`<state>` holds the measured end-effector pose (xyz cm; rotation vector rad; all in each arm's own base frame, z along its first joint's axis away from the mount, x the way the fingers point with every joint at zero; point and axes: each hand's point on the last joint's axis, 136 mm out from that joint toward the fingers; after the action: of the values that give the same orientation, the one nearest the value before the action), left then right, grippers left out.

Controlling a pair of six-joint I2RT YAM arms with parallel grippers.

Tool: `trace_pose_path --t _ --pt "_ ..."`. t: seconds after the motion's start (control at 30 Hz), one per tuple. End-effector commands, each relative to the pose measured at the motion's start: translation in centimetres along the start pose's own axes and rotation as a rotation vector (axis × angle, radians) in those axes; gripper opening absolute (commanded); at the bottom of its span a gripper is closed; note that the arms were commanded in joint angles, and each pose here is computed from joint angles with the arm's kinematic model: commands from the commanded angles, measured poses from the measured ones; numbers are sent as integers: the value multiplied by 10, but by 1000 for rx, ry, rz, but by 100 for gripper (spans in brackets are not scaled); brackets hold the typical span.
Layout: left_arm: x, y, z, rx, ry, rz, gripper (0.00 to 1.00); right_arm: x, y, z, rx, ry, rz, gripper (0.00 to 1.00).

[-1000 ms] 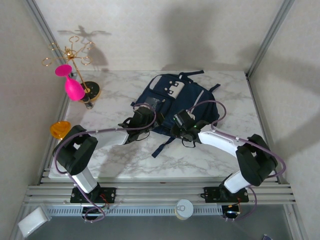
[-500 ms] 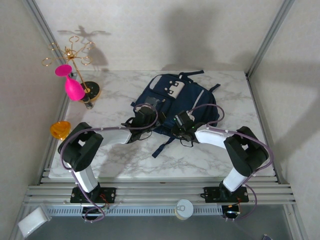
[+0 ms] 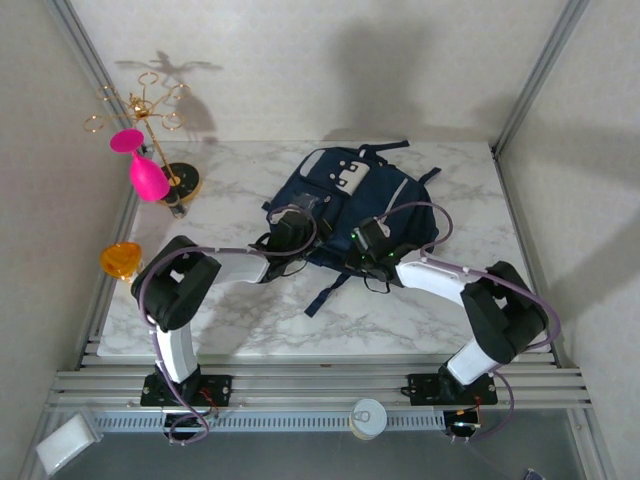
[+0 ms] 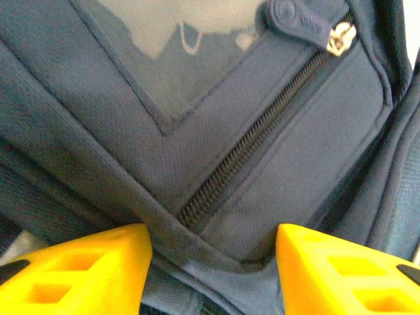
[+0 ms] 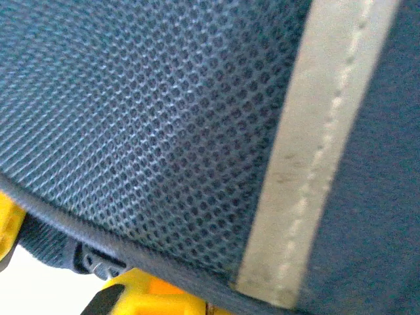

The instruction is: Pack books, pencil case, and school supplies into a backpack

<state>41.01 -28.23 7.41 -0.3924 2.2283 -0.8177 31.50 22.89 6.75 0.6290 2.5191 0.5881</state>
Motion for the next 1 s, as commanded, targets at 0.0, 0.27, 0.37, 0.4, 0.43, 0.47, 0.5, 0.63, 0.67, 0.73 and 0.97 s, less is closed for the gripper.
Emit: trace_pose_path --t 0.0,0.27,0.37,0.4,0.43,0.47,0.5,0.63,0.67,0.73,0.97 --pt "-27 49 7 -162 -84 -8 53 -12 -18 -17 70 -58 -49 0" --pt "-41 52 16 -181 -73 37 53 -27 -41 -44 145 -136 -145 0" --pt "-43 55 20 -195 -53 56 53 -33 -49 -54 170 -160 -175 0" --pt "-43 54 21 -193 -44 63 52 -36 -53 -58 184 -170 -178 0" --pt "-44 52 20 -183 -40 67 52 -38 -54 -61 185 -176 -186 0" --pt "-43 49 19 -169 -37 69 52 -39 -51 -63 174 -180 -195 0" --pt "-40 42 16 -141 -29 72 52 -39 -46 -65 148 -176 -208 0" --pt "-16 3 -7 28 10 -19 55 -36 -30 -68 66 -155 -249 0" --pt "-9 -7 -14 74 11 -58 56 -35 -28 -68 56 -153 -251 0" --pt "2 -31 -27 176 19 -129 57 -33 -26 -65 42 -143 -256 0" --pt "31 -90 -39 328 71 -282 60 -32 -20 -59 21 -136 -260 0"
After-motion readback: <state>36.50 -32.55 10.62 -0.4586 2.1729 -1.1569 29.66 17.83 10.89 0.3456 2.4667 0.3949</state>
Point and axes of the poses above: each hand's point on the last joint's axis, 136 mm out from that joint toward the fingers, its own z axis out along the fingers, its own y axis along the line the jaws close on, x = y × z, and after that the axes turned 13 degrees about z, right-handed
